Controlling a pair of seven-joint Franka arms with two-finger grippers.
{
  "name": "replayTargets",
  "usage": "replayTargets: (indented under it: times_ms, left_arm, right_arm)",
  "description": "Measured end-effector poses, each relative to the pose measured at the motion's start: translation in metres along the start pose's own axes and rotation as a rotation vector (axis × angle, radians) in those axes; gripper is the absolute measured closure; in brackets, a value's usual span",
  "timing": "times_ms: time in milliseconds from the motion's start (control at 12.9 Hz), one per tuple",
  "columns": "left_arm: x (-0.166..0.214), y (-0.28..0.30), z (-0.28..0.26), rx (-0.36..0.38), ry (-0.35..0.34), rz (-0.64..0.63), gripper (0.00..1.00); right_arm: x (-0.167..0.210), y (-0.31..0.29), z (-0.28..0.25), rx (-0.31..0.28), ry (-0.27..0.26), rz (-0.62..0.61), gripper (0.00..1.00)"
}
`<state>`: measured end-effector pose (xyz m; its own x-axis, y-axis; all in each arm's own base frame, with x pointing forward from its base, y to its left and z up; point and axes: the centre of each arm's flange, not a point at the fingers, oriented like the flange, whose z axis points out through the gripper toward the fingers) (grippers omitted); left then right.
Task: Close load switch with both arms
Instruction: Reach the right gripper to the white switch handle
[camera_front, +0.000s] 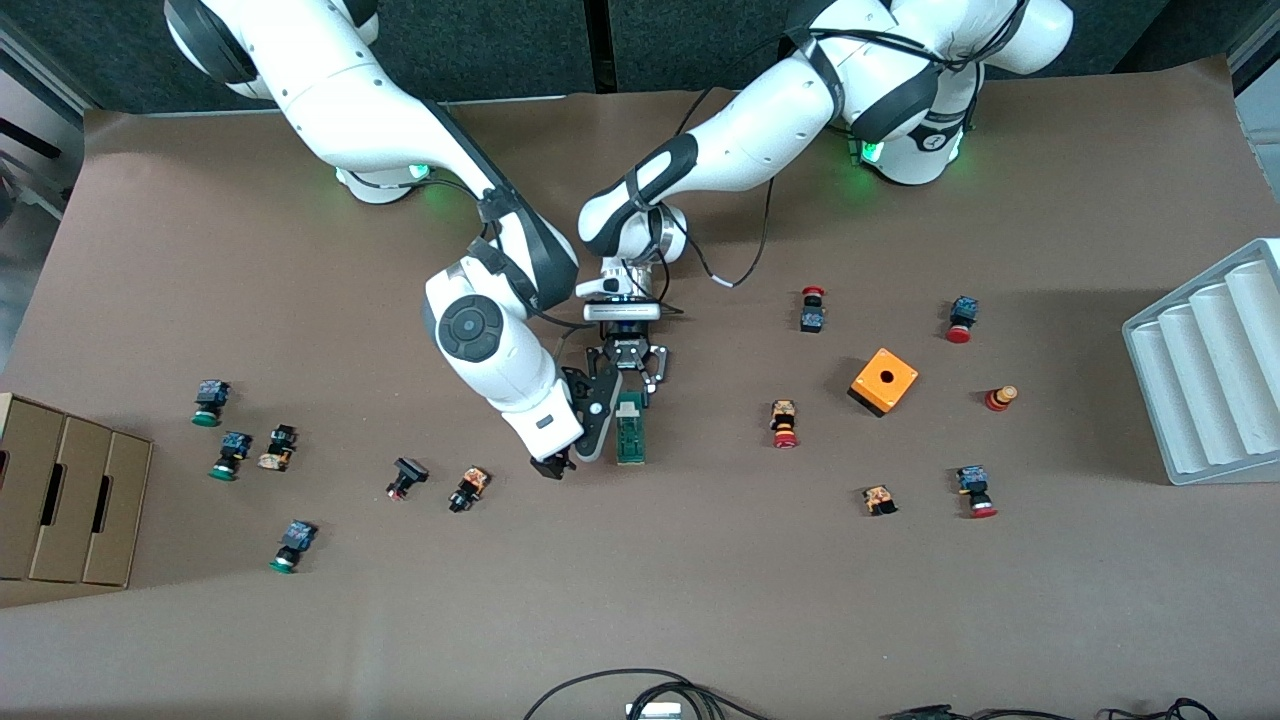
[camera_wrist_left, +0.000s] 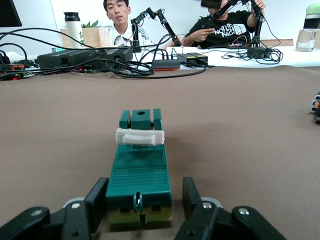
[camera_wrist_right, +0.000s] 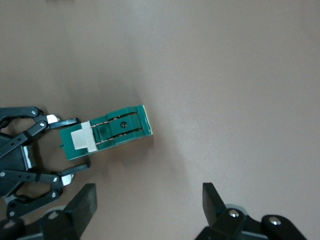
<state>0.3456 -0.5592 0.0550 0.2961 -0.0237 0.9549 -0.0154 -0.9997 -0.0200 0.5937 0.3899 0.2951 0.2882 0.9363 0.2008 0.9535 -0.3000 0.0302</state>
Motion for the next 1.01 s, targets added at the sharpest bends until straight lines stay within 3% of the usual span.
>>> replayTargets:
  times_ms: [1009]
  left_arm:
    - [-0.011,0.001,-0.006,0.025,0.053,-0.017,0.31]
  right_arm:
    - [0.026,-0.050,0.033,0.010,0.001,-0.081,0.05]
